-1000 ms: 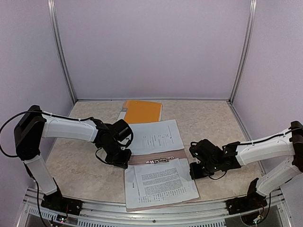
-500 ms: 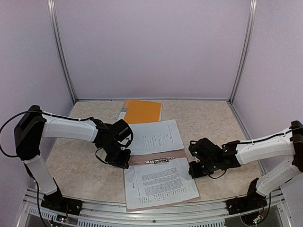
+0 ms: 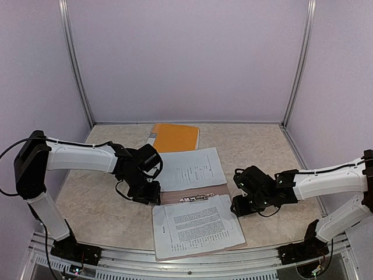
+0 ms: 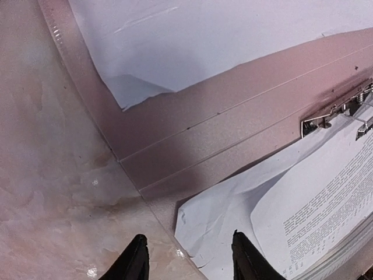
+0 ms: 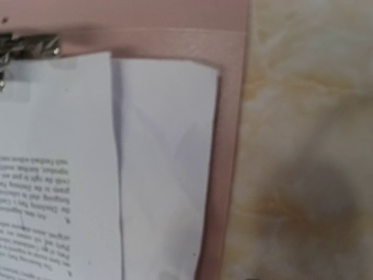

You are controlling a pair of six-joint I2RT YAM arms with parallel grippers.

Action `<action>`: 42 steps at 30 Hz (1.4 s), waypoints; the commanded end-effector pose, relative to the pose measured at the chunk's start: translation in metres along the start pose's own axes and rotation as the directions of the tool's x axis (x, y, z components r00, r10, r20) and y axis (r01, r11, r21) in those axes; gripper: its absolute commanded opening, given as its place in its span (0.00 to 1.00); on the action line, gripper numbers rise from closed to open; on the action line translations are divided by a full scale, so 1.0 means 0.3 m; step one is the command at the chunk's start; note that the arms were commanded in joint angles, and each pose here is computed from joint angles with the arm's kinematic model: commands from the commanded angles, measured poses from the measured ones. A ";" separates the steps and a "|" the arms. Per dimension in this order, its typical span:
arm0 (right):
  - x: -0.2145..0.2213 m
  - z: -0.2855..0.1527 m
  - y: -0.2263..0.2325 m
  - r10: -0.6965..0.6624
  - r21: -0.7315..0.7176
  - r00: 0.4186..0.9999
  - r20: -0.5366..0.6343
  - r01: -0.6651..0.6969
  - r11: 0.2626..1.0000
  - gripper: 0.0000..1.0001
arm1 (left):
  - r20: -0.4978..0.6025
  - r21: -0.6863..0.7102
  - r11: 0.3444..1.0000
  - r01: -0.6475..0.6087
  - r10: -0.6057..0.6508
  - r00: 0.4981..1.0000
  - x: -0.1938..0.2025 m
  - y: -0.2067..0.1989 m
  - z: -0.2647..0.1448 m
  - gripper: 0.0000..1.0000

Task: Put the files into the folder
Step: Hold the folder.

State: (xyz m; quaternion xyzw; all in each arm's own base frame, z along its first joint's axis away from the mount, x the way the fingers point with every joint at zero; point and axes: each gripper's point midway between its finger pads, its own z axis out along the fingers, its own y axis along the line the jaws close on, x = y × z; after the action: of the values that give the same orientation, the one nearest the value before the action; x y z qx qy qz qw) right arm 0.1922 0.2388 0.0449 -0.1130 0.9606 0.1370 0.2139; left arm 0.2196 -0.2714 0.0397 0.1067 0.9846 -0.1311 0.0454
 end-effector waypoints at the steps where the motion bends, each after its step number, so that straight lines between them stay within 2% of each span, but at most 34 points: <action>1: -0.058 -0.044 -0.011 -0.016 0.030 0.998 0.053 0.015 0.999 0.49 | 0.071 -0.002 1.000 -0.008 0.008 0.997 -0.046 -0.008 -0.065 0.56; 5: -0.126 -0.066 0.032 -0.065 0.001 0.991 0.118 0.066 0.998 0.55 | 0.144 0.037 0.998 -0.051 0.045 0.988 -0.080 -0.041 -0.094 0.69; 10: -0.242 -0.055 0.117 -0.133 -0.016 0.974 0.185 0.138 0.990 0.54 | 0.243 0.170 0.971 -0.170 0.126 0.962 -0.137 -0.162 -0.130 0.70; 14: -0.292 0.011 0.172 -0.145 -0.060 0.971 0.190 0.159 0.986 0.55 | 0.282 0.204 0.956 -0.208 0.146 0.948 -0.189 -0.237 -0.133 0.70; 21: -0.323 0.089 0.240 -0.119 -0.154 0.976 0.180 0.148 0.977 0.63 | 0.319 0.237 0.957 -0.169 0.088 0.944 -0.243 -0.288 -0.112 0.72; 29: -0.296 0.132 0.259 -0.048 -0.253 0.989 0.143 0.084 0.964 0.62 | 0.338 0.250 0.958 -0.140 0.050 0.940 -0.244 -0.287 -0.099 0.73; 42: -0.297 0.167 0.241 0.007 -0.266 0.992 0.128 0.027 0.963 0.65 | 0.335 0.236 0.961 -0.144 0.058 0.940 -0.222 -0.288 -0.078 0.73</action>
State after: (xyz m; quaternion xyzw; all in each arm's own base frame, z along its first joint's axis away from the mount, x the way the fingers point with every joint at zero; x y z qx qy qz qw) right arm 0.2671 0.3394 0.0656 -0.1497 0.9136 0.2698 0.2649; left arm 0.2658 -0.3637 0.1026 0.1441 0.9277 -0.2817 0.1983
